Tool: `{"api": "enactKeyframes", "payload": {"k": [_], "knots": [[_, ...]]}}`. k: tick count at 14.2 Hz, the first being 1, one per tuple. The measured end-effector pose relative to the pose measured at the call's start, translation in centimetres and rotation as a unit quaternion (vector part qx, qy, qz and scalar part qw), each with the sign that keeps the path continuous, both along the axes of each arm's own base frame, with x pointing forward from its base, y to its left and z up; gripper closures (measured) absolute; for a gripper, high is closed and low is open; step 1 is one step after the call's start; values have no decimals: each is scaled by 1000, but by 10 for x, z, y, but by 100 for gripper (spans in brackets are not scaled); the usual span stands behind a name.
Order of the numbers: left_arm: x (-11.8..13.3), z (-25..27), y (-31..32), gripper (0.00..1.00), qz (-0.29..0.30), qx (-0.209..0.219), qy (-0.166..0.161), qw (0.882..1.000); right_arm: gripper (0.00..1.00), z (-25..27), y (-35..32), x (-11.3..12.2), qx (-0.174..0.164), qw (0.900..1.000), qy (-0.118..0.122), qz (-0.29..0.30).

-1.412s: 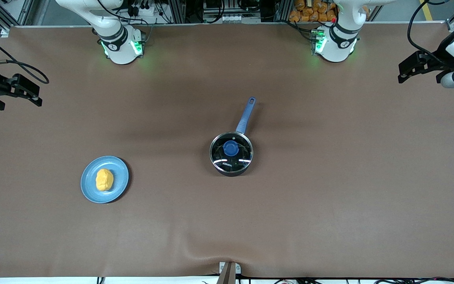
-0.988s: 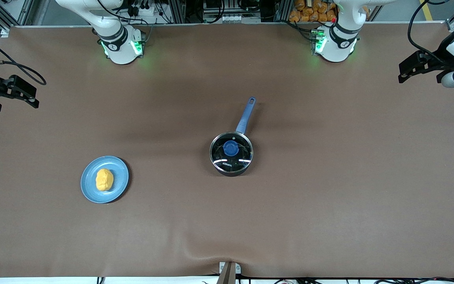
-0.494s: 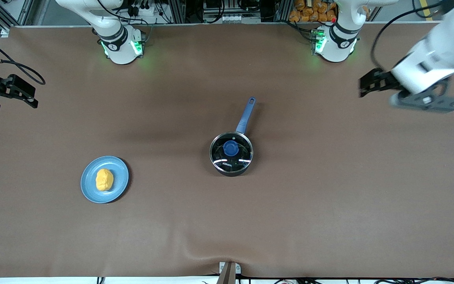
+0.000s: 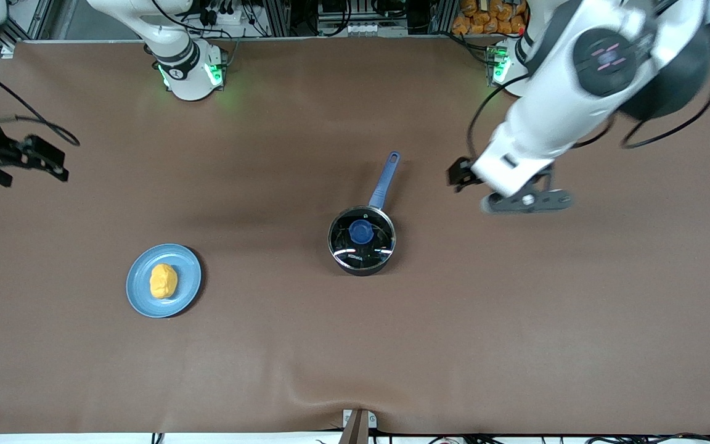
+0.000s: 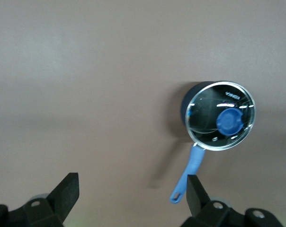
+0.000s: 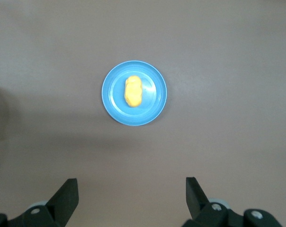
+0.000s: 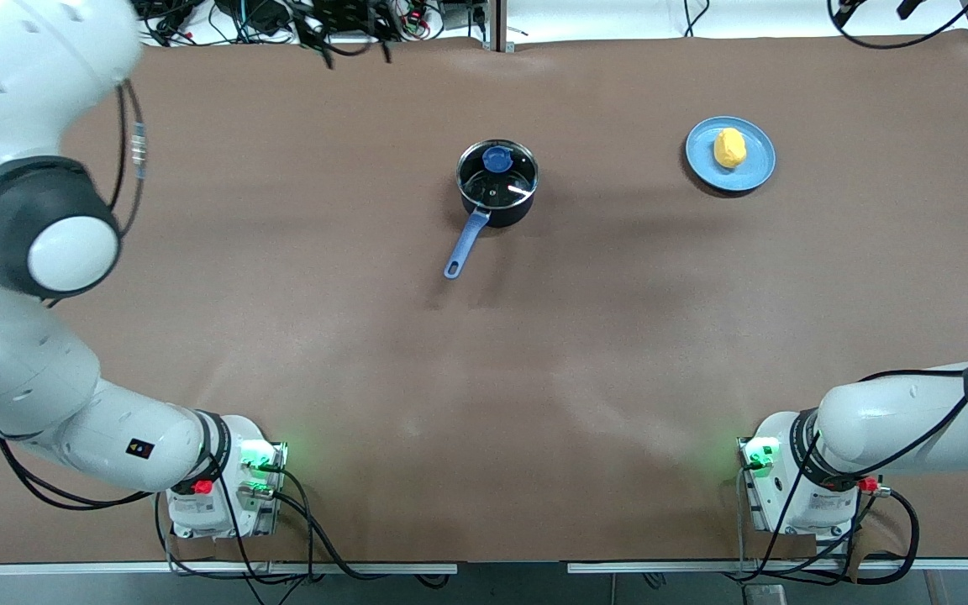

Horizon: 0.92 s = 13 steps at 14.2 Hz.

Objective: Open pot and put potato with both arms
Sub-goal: 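Reach the left gripper to the lid knob while the right gripper reaches the potato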

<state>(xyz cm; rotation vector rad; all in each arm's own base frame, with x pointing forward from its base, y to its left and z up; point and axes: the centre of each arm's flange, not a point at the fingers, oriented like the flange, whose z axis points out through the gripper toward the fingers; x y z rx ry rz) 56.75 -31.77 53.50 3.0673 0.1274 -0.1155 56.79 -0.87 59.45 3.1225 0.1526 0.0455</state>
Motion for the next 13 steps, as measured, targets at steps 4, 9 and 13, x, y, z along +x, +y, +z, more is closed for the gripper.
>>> {"api": "enactKeyframes", "payload": {"k": [4, 9, 13], "knots": [[7, -51, -67, 0, 92, -21, -17, 995, 0, -75, -14, 25, 5, 1000, 4, -13], [-3, -106, -118, 0, 138, -19, -4, 990, 0, -187, -30, 53, 15, 998, 61, -29], [-17, -143, -158, 0, 192, -9, -20, 981, 0, -254, -27, 67, 29, 996, 79, -38]]}}
